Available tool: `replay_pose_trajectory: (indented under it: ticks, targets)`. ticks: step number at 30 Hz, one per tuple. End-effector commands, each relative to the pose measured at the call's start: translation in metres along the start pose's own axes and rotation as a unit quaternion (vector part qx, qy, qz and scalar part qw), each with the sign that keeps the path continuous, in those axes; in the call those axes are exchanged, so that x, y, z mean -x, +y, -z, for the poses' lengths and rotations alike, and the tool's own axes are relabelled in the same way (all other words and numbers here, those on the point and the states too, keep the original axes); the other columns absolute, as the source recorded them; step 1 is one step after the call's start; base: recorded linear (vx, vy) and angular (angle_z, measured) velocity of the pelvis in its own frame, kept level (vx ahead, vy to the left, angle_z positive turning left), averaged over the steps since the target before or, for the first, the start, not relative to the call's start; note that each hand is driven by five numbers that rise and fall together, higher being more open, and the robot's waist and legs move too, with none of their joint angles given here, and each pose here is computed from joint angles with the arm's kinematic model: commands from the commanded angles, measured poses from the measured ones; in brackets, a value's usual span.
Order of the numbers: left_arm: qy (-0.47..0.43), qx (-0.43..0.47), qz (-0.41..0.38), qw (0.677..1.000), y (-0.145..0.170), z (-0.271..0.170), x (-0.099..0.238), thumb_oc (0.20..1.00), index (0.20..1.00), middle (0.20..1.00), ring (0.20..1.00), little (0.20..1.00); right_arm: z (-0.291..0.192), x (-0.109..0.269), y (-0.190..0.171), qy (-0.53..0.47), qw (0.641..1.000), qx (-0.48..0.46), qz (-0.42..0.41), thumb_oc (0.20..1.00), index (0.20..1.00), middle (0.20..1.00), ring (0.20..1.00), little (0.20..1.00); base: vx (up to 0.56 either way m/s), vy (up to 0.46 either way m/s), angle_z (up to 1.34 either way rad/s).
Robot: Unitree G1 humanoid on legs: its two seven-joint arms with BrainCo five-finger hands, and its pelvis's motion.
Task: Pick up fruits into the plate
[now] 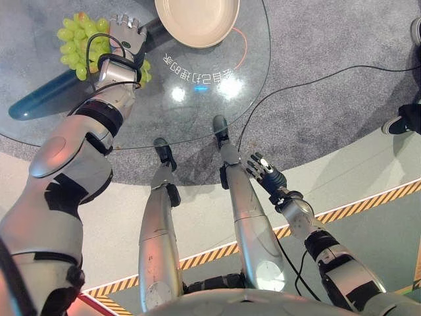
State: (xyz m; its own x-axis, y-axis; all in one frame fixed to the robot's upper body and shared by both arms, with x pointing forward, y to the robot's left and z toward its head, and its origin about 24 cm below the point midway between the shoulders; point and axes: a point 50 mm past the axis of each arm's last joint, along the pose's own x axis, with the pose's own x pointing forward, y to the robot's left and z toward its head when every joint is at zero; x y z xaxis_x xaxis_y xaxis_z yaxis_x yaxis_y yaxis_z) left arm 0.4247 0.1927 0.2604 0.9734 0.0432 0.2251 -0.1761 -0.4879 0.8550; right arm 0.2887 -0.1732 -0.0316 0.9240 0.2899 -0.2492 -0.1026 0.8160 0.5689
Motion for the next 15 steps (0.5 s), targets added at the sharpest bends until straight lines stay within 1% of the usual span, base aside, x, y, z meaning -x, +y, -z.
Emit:
replay_pose_trajectory:
  ticks: [1,4,8,15]
  targets:
    - [-0.052,0.077,0.099,0.991,-0.036,-0.011,0.009,1.000,1.000,1.000,1.000,1.000,0.023,0.022,-0.009,0.025,1.000,-0.016,0.000,1.000,1.000,1.000,1.000,1.000,0.00,0.000,0.00]
    - [-0.079,0.107,0.130,0.983,-0.043,-0.017,0.013,1.000,1.000,1.000,1.000,1.000,0.021,0.025,-0.013,0.020,1.000,-0.016,0.001,1.000,1.000,1.000,1.000,1.000,0.00,0.000,0.00]
    - [-0.086,0.141,0.149,0.975,-0.048,-0.014,0.015,1.000,1.000,1.000,1.000,1.000,0.019,0.028,-0.018,0.014,1.000,-0.018,0.006,1.000,1.000,1.000,1.000,1.000,0.00,0.000,0.00]
    - [-0.079,0.161,0.161,0.970,-0.055,-0.006,0.019,1.000,1.000,1.000,1.000,1.000,0.019,0.031,-0.021,0.008,1.000,-0.022,0.009,1.000,1.000,1.000,1.000,1.000,0.00,0.000,0.00]
